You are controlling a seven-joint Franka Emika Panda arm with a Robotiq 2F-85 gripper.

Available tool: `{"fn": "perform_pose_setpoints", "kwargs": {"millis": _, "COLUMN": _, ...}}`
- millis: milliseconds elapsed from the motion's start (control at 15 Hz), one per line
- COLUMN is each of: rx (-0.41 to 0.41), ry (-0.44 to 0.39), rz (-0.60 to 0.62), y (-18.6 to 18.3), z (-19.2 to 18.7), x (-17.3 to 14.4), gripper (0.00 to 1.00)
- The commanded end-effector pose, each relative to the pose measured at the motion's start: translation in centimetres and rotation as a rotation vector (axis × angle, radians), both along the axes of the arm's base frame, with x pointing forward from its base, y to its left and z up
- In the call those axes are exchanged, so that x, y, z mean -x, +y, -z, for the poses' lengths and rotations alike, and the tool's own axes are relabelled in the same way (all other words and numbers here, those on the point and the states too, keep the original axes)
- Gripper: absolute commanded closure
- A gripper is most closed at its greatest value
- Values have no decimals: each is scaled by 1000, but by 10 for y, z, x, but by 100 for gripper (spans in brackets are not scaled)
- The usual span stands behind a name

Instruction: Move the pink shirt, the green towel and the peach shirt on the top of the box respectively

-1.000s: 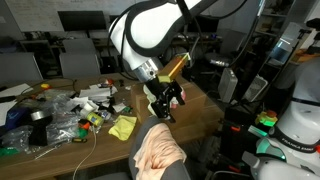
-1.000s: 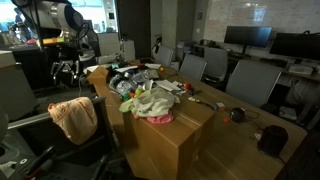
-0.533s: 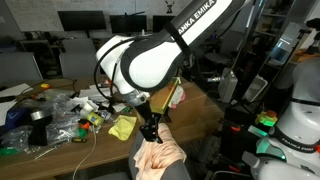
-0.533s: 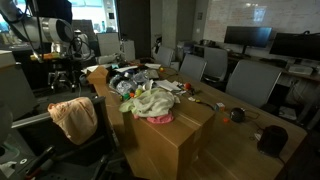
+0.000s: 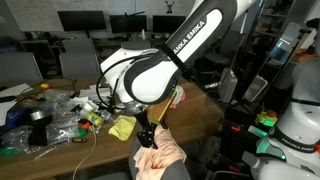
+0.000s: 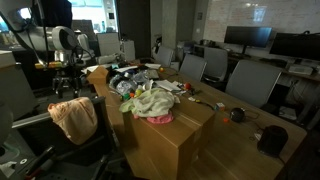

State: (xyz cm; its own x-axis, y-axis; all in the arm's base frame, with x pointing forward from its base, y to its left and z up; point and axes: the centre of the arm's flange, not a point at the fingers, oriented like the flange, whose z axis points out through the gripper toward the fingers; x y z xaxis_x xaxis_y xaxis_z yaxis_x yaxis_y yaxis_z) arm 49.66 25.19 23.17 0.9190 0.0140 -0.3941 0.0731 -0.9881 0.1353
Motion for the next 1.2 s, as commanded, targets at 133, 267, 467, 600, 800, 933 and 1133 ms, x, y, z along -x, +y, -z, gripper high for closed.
{"fn": "perform_pose_setpoints", "kwargs": {"millis": 133, "rx": 38, "ry": 5, "rz": 51, "y": -17, "z": 21, "x": -1, "gripper": 0}}
{"fn": "perform_pose_setpoints", "kwargs": {"millis": 267, "rx": 40, "ry": 9, "rz": 62, "y": -22, "z": 25, "x": -3, "gripper": 0}}
{"fn": "perform_pose_setpoints", "kwargs": {"millis": 467, "rx": 40, "ry": 11, "rz": 77, "y": -29, "z": 30, "x": -5, "gripper": 0}}
{"fn": "perform_pose_setpoints", "kwargs": {"millis": 600, "rx": 38, "ry": 8, "rz": 84, "y": -32, "z": 31, "x": -6, "gripper": 0}}
{"fn": "perform_pose_setpoints", "kwargs": {"millis": 800, "rx": 37, "ry": 3, "rz": 90, "y": -35, "z": 32, "x": -7, "gripper": 25}}
{"fn": "perform_pose_setpoints", "kwargs": {"millis": 933, "rx": 39, "ry": 1, "rz": 92, "y": -35, "z": 32, "x": -7, "gripper": 35}}
{"fn": "perform_pose_setpoints", "kwargs": {"millis": 1133, "rx": 38, "ry": -2, "rz": 93, "y": -34, "z": 32, "x": -8, "gripper": 58}}
